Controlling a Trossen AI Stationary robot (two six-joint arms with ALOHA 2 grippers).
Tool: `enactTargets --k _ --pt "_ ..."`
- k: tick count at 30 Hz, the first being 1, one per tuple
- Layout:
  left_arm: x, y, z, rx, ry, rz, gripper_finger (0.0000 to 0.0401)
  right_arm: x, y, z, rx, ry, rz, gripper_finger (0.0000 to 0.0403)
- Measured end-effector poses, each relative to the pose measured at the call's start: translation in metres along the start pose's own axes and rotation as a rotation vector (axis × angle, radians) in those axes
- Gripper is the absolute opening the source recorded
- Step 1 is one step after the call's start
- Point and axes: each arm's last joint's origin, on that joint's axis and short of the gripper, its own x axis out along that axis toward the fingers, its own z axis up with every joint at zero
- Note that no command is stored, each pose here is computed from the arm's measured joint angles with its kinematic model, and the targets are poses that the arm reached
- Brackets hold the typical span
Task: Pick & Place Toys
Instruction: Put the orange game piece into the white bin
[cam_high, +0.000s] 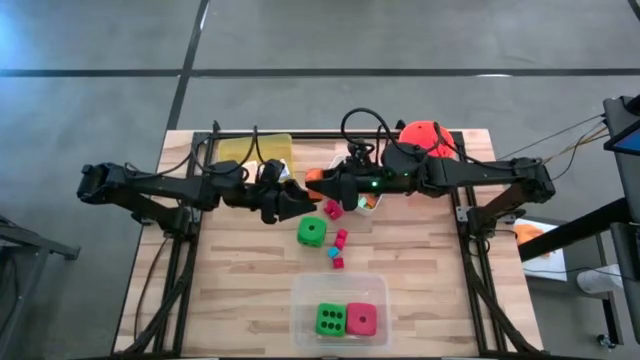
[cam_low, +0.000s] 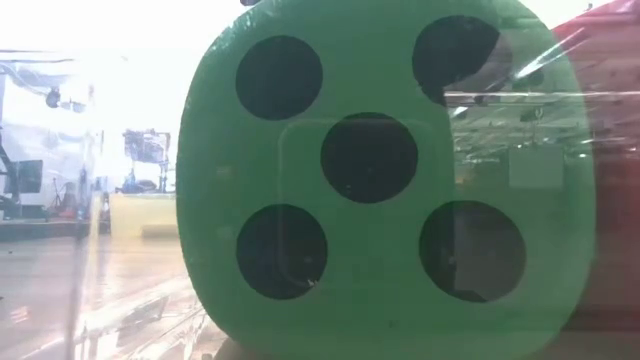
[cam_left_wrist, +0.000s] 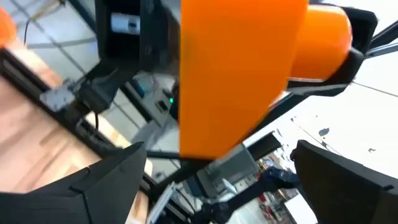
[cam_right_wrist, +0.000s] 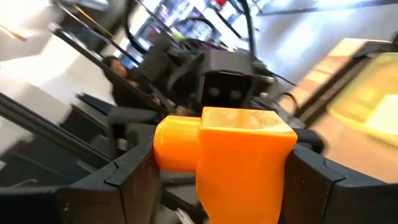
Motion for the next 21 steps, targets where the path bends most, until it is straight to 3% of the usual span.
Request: enactTargets --k 12,21 --pt "-0.008 0.017 -0.013 -0.140 0.151 0.216 0.0392 -0.027 -0.028 0.016 -0.150 0.161 -0.217 0.0253" --pt "-0.025 0.044 -0.035 -0.311 0.321 0.589 0.0392 -0.045 -0.079 0.012 -0.315 0.381 -0.641 0.0253"
